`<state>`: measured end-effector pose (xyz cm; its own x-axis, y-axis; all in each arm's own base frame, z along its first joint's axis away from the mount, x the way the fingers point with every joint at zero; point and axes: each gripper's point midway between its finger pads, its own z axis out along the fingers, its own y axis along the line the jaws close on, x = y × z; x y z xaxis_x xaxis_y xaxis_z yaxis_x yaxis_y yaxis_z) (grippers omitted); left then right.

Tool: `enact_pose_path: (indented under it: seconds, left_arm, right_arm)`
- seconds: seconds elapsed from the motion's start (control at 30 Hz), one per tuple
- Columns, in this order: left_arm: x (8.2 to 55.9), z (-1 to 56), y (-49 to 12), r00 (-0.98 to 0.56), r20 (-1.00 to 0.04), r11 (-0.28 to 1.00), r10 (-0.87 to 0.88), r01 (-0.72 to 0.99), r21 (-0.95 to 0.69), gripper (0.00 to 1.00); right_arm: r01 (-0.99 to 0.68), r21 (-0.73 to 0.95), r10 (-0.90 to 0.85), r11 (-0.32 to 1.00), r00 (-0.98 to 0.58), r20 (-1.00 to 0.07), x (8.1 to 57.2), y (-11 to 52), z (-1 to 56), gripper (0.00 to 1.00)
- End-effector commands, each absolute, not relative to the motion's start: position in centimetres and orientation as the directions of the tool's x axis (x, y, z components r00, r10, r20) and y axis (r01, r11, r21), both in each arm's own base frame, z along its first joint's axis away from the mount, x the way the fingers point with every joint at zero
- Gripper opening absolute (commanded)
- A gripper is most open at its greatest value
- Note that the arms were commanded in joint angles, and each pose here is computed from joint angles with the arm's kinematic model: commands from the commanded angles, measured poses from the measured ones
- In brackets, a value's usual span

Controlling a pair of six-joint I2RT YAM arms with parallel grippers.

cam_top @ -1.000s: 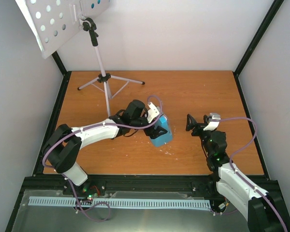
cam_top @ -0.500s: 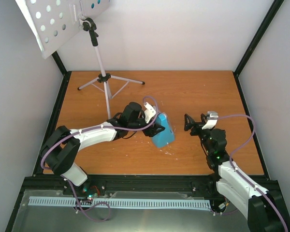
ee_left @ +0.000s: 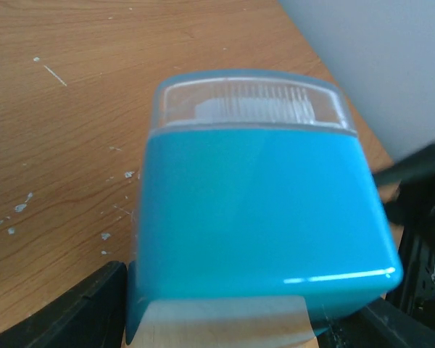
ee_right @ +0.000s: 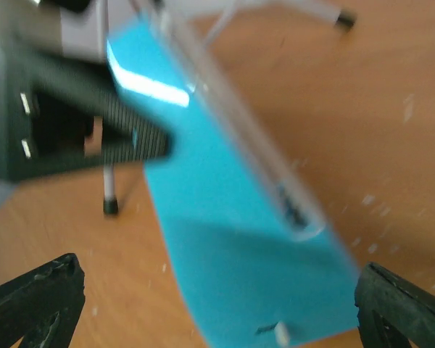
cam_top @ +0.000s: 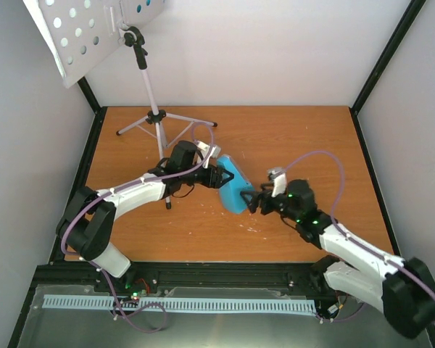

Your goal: Pack up the instrument practice props

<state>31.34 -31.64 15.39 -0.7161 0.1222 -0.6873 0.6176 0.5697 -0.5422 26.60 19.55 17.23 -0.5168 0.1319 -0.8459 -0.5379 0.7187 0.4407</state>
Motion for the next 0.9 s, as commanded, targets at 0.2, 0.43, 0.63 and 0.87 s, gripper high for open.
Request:
enact_pose_path:
  seconds: [0.2,0.43,0.63,0.87]
  left_arm:
    - [32.4,17.9,-32.1,-0.739,-0.667,0.556,0.095,0.596,-0.580,0.34]
    - [32.5,17.7,-32.1,-0.743,-0.662,0.565,0.097,0.589,-0.578,0.33]
    - [32.6,17.4,-32.0,-0.745,-0.659,0.572,0.099,0.585,-0.575,0.34]
    - [32.6,17.3,-32.1,-0.749,-0.655,0.565,0.098,0.583,-0.583,0.34]
  right_arm:
    - [-0.479,0.165,-0.165,0.862,-0.572,-0.803,25.6,22.8,9.9,1.00]
    - [-0.569,0.155,-0.232,0.808,-0.548,-0.804,24.9,24.8,9.4,1.00]
    - [-0.568,0.138,-0.245,0.812,-0.545,-0.802,25.5,25.1,9.0,0.94]
    - [-0.565,0.123,-0.259,0.816,-0.547,-0.796,25.7,25.7,8.4,0.85]
